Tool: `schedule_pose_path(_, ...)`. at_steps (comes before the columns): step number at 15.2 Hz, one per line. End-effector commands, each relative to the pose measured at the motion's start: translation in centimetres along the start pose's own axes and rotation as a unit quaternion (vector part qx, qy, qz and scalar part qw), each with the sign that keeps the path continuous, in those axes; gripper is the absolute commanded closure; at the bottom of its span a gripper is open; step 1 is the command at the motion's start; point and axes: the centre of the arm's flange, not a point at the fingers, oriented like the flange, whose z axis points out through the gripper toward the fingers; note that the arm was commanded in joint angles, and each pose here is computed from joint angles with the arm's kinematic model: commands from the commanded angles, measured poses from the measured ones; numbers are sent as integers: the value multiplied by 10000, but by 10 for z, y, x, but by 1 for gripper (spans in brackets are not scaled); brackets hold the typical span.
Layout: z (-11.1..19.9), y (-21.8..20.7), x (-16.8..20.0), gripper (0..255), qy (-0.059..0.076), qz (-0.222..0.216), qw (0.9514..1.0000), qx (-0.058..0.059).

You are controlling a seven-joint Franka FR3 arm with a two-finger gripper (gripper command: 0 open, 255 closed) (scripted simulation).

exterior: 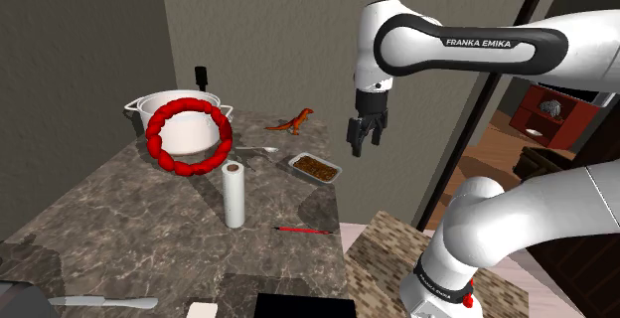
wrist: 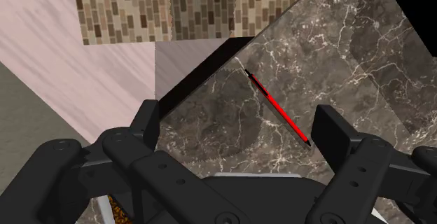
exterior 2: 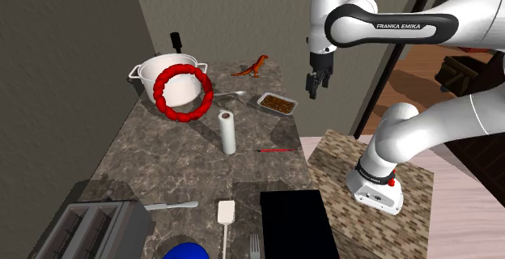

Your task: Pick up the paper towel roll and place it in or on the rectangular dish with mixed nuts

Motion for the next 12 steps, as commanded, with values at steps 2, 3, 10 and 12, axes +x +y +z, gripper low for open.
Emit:
schedule_pose_path(2, 2, -8, 10, 0, 8, 0, 10000, 18)
schedule_pose_path(3, 3, -16, 19, 0, 15, 1, 10000, 37)
schedule_pose_path(10, 14, -71, 88, 0, 68, 4, 9998, 166)
schedule_pose_path(12, 17, -87, 107, 0, 83, 4, 9998, 203)
